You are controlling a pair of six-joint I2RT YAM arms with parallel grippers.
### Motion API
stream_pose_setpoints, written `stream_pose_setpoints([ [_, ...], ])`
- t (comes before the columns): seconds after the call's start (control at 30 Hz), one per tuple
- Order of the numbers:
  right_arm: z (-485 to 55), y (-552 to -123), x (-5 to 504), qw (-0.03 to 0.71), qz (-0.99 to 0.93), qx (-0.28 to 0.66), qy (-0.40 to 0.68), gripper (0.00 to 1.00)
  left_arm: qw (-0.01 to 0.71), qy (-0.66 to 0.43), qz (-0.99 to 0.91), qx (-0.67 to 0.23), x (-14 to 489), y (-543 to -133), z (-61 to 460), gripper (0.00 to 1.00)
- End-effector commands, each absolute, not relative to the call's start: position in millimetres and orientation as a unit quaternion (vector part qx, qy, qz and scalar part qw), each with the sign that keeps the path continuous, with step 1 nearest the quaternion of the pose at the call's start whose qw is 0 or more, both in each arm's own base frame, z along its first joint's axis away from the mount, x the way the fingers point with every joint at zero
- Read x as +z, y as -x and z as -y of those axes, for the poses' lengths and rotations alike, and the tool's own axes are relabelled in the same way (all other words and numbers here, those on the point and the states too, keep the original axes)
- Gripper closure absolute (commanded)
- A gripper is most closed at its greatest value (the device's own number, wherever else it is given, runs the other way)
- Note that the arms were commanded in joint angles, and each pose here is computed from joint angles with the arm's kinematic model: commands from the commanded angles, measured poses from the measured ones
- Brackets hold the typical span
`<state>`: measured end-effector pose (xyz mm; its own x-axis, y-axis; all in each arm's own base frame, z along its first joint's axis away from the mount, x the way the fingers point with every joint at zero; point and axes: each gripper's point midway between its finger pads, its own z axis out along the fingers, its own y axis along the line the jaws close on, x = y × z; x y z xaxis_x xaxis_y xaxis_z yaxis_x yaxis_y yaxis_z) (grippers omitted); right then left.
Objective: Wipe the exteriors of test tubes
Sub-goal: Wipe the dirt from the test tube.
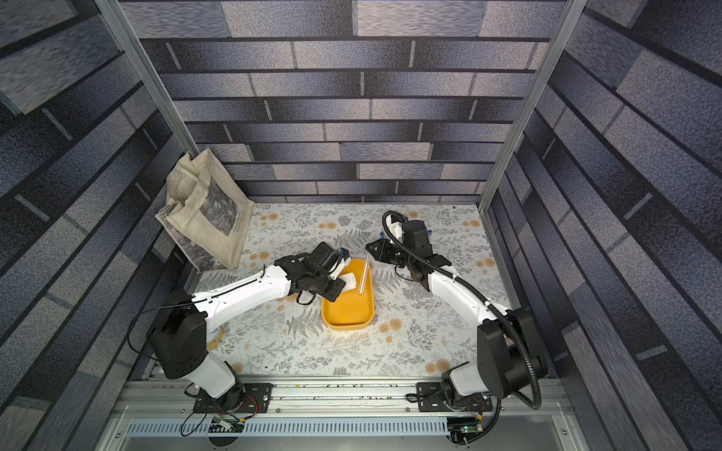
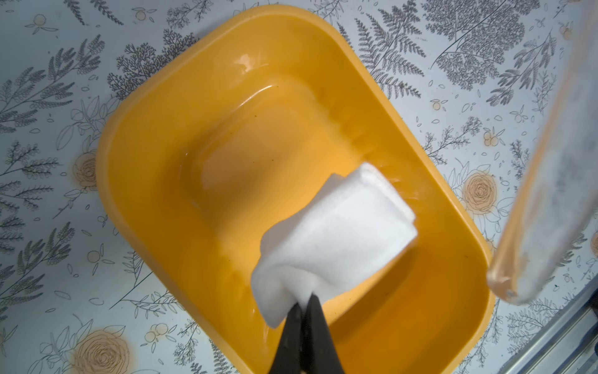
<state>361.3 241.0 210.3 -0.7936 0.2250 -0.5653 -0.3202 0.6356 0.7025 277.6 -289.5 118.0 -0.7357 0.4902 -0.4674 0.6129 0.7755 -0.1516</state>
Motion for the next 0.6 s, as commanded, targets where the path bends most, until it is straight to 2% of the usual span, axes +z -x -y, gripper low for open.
stream_pose_setpoints([
  [0.0,-244,-368,215,0.321,-0.839,0.438,0.028,0.88,0.209,-0.324,-0.905,-0.179,131,-270,307,0.99],
  [0.17,-246,-368,210,0.316,-0.840,0.440,0.025,0.88,0.178,-0.338,-0.908,-0.172,125,-267,313,1.00],
  [0.57,-243,-364,206,0.316,-0.843,0.433,0.029,0.88,0.187,-0.360,-0.890,-0.210,139,-267,333,0.99],
])
